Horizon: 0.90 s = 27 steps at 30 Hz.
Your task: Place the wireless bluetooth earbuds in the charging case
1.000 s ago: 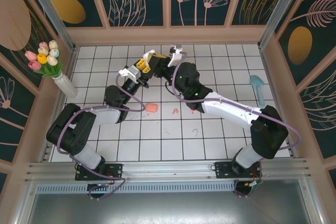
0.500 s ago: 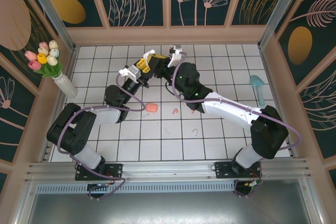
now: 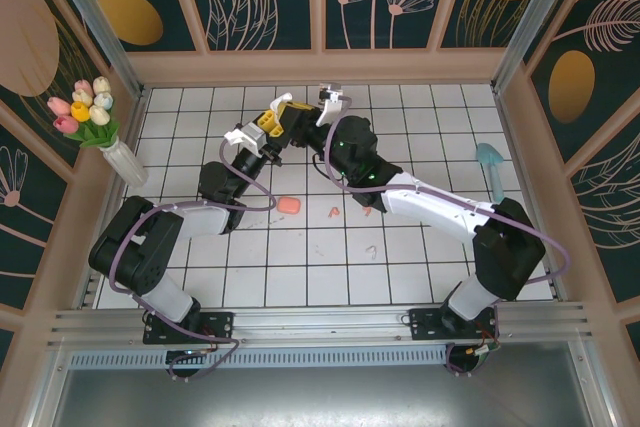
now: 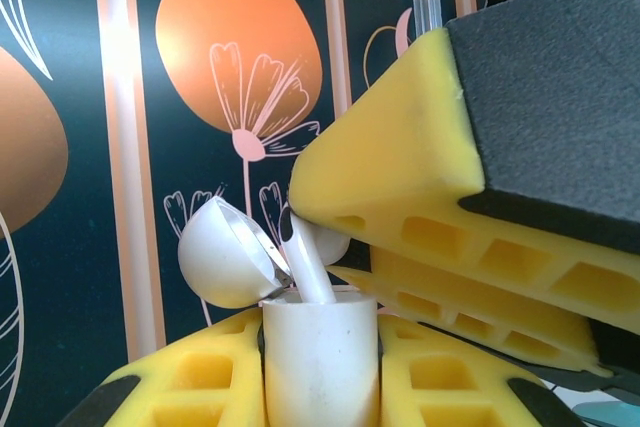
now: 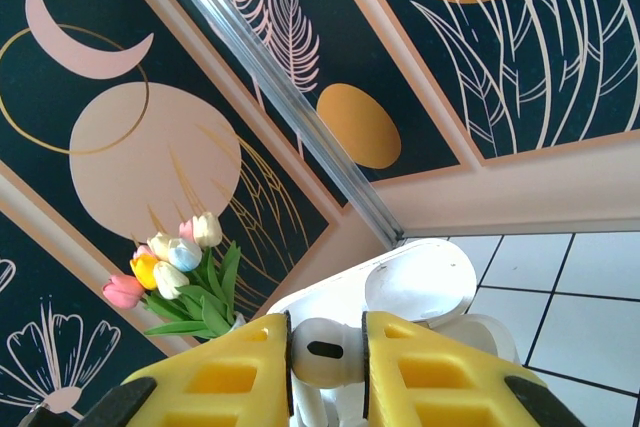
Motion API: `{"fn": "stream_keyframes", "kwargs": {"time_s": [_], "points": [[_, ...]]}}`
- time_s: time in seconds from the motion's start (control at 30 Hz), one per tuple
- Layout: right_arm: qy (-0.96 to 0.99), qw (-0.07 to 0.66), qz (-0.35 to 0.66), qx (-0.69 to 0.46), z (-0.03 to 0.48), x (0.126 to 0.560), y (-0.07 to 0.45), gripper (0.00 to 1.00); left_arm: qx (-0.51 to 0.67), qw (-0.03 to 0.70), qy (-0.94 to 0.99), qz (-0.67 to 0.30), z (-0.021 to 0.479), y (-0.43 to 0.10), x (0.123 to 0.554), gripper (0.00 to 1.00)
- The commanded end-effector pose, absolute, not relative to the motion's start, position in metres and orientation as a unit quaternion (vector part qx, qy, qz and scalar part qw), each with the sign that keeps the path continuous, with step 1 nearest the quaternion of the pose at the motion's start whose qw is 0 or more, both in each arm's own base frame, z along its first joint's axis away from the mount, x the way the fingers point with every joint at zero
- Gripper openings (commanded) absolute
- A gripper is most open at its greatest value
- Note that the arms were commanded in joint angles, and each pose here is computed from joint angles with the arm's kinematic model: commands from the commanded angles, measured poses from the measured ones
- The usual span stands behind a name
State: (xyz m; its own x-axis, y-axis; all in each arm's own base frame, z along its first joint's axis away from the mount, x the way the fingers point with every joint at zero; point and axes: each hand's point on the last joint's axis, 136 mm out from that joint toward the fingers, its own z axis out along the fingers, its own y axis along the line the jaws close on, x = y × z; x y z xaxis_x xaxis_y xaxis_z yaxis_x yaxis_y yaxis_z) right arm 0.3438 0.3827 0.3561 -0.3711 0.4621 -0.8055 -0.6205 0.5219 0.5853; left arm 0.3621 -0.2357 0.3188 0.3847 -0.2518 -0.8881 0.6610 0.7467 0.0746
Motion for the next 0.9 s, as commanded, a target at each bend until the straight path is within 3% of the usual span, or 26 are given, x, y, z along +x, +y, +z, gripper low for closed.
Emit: {"fn": "stream_keyframes", "kwargs": {"time_s": [0.0,0.87], "points": [[0.705,0.517,0.477,-0.09,0.321,0.33,0.393,0.23,0.222,0.822,0.43,-0.299,0.346,-0.24,0.35,0.0],[0.721,0.517,0.457,-0.059,0.311,0.338,0.381,0.37,0.218,0.816,0.436,-0.31,0.341,-0.239,0.347,0.0]]}}
